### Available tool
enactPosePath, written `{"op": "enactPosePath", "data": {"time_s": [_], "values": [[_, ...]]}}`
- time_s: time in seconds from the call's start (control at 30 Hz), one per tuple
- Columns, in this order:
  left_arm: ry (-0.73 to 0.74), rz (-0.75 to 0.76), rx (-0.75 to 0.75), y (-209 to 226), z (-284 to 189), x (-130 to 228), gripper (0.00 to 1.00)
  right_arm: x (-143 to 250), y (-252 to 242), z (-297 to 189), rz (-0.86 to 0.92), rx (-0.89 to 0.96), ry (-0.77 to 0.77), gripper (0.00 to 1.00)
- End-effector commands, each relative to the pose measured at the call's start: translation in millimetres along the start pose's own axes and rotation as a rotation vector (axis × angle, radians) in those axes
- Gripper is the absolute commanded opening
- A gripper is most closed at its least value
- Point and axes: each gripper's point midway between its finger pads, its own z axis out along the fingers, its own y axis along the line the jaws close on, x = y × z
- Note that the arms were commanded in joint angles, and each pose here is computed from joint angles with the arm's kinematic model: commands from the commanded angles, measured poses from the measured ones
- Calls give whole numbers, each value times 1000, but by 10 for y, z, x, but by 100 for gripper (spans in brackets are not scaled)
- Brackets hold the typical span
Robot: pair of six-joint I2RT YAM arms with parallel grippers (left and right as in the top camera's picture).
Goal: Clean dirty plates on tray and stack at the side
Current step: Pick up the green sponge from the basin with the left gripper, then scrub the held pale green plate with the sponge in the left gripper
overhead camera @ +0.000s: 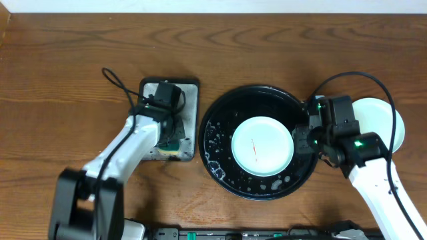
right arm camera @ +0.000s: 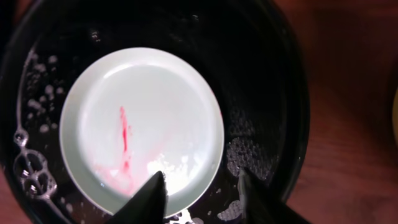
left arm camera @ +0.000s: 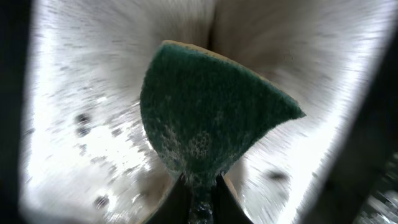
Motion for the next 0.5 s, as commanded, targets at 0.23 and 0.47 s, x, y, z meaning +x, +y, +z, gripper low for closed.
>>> {"op": "enactPosePath", "data": {"time_s": [0.23,0.47], "values": [[-110,103,327,-693,-1035,-15,7,23,-82,509,50,-50,124,28],[-40,118,383,-1149,-1057,371,7,257,-137,930,-9,-56,265,31]]}}
